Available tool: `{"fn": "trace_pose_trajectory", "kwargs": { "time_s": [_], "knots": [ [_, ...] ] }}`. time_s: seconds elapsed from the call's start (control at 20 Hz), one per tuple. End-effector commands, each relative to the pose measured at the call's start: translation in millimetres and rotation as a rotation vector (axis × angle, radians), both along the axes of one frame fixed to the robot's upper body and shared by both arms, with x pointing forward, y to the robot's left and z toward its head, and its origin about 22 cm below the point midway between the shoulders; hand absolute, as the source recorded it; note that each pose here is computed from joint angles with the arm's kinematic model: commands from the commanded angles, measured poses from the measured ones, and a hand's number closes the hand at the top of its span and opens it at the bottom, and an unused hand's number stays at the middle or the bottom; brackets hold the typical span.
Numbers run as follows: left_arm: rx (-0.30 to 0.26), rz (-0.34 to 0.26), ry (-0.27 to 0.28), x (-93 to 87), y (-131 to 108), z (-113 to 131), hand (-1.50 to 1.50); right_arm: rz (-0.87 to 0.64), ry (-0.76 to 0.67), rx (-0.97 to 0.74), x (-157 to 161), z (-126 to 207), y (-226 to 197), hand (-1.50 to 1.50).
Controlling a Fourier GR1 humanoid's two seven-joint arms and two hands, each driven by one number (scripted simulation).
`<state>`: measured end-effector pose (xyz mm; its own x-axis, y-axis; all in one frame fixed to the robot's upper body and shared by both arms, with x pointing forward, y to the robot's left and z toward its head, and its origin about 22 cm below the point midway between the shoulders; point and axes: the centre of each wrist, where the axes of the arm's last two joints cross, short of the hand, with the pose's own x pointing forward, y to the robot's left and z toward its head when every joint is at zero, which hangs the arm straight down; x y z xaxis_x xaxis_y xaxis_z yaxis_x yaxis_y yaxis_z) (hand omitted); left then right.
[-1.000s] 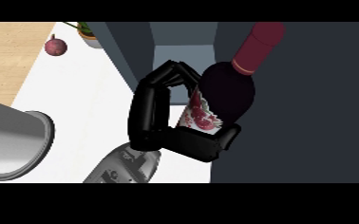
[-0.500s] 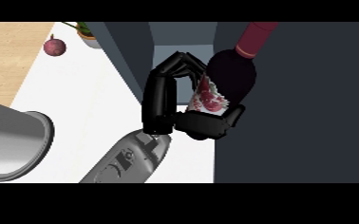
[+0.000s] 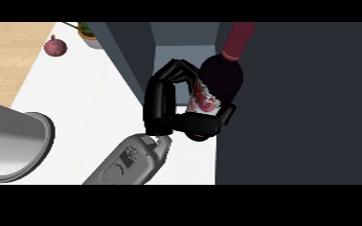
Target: Pick up the wine, place it into the cabinet and close the cabinet
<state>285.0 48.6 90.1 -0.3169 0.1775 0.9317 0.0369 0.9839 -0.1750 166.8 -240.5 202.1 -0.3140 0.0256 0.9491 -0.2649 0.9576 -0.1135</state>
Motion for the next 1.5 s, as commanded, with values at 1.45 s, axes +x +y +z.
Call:
{"fn": "trace_pose_trajectory", "kwargs": {
  "time_s": [1.45],
  "knots": [
    [0.084,0.098,0.040,70.8,22,-45,1.50,0.071,-0.054,0.052,-21,11,-8,-1.50]
  ]
}}
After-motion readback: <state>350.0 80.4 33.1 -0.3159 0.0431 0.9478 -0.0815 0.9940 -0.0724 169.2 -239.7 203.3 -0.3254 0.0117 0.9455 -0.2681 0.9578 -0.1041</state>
